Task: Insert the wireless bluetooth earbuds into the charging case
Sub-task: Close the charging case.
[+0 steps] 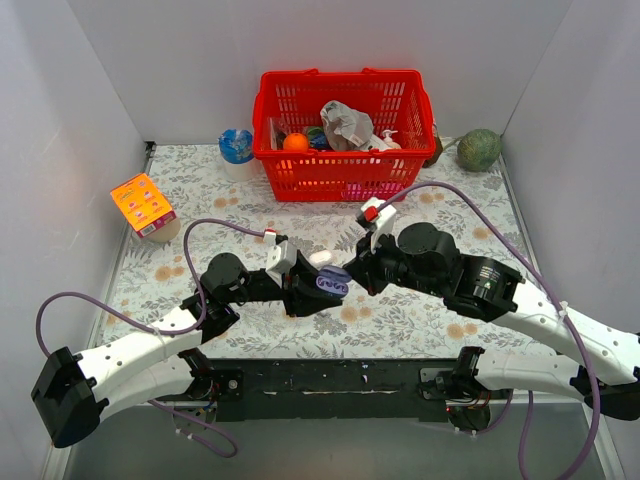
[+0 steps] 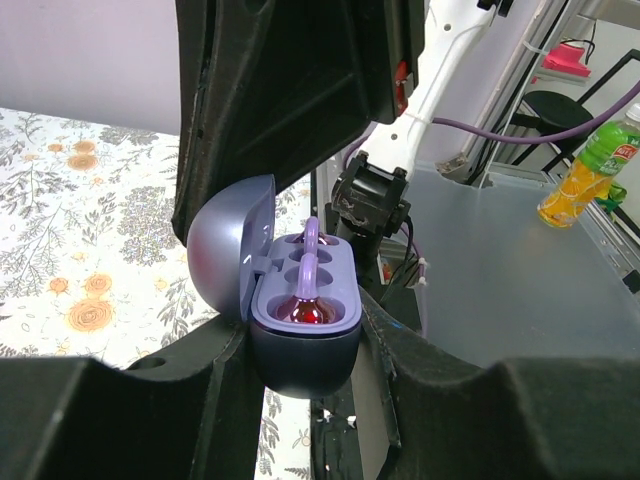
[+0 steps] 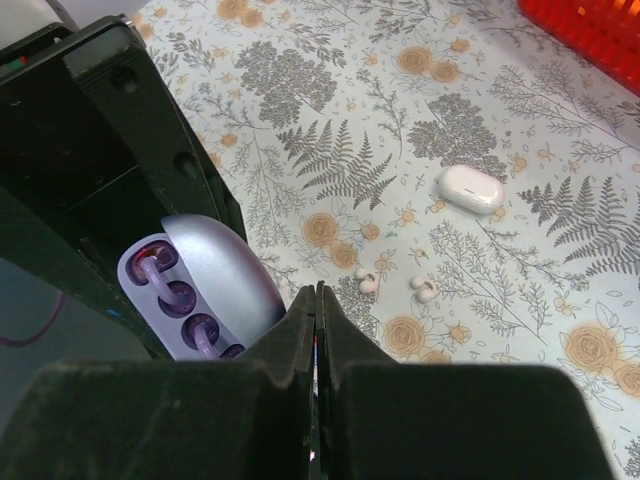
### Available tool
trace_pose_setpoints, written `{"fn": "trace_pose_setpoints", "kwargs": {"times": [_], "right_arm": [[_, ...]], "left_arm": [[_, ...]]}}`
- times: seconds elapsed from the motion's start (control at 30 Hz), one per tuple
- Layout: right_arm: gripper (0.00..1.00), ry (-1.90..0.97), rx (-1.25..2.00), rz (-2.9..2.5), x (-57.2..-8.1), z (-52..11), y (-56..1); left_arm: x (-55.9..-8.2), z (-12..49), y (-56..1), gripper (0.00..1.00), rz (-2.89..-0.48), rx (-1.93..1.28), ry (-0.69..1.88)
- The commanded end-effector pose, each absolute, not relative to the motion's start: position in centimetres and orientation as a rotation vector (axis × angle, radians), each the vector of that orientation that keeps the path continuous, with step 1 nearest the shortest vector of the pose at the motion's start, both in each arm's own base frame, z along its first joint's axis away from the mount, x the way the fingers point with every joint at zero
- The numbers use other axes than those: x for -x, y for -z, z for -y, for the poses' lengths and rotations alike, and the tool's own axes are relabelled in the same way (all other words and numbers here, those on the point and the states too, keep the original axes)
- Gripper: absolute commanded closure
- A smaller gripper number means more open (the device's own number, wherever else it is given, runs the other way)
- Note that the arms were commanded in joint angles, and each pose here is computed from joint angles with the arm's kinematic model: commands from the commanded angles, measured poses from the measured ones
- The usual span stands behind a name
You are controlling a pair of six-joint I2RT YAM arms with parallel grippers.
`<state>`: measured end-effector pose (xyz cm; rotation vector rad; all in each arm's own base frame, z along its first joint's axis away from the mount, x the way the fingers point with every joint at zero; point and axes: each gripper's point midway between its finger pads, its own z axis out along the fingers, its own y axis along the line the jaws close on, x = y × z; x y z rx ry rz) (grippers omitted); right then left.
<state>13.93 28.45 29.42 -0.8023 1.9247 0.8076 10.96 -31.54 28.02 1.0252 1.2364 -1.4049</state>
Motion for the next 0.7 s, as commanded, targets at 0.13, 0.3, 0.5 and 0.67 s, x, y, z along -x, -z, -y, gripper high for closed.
{"fn": "trace_pose_setpoints", "kwargs": {"times": [0.13, 0.3, 0.5, 0.67], "right_arm": [[0.99, -0.989, 0.848, -1.786, -12.0, -29.6, -32.0], [0.99, -1.029, 0.89, -1.765, -11.1, -29.6, -31.9], [0.99, -0.982, 0.813, -1.797, -11.9, -28.7, -31.8], [0.8, -0.762, 0.347, -1.84, -16.4, -22.9, -31.3]], "left_arm": [[-11.4, 31.5, -28.9, 1.0, -1.223, -0.993, 1.381], [-11.6, 31.5, -29.1, 1.0, -1.227, -0.981, 1.378], [-11.9, 31.7, -28.9, 1.0, -1.246, -0.975, 1.376], [-16.6, 30.7, -27.0, 1.0, -1.51, -0.698, 1.211]]}}
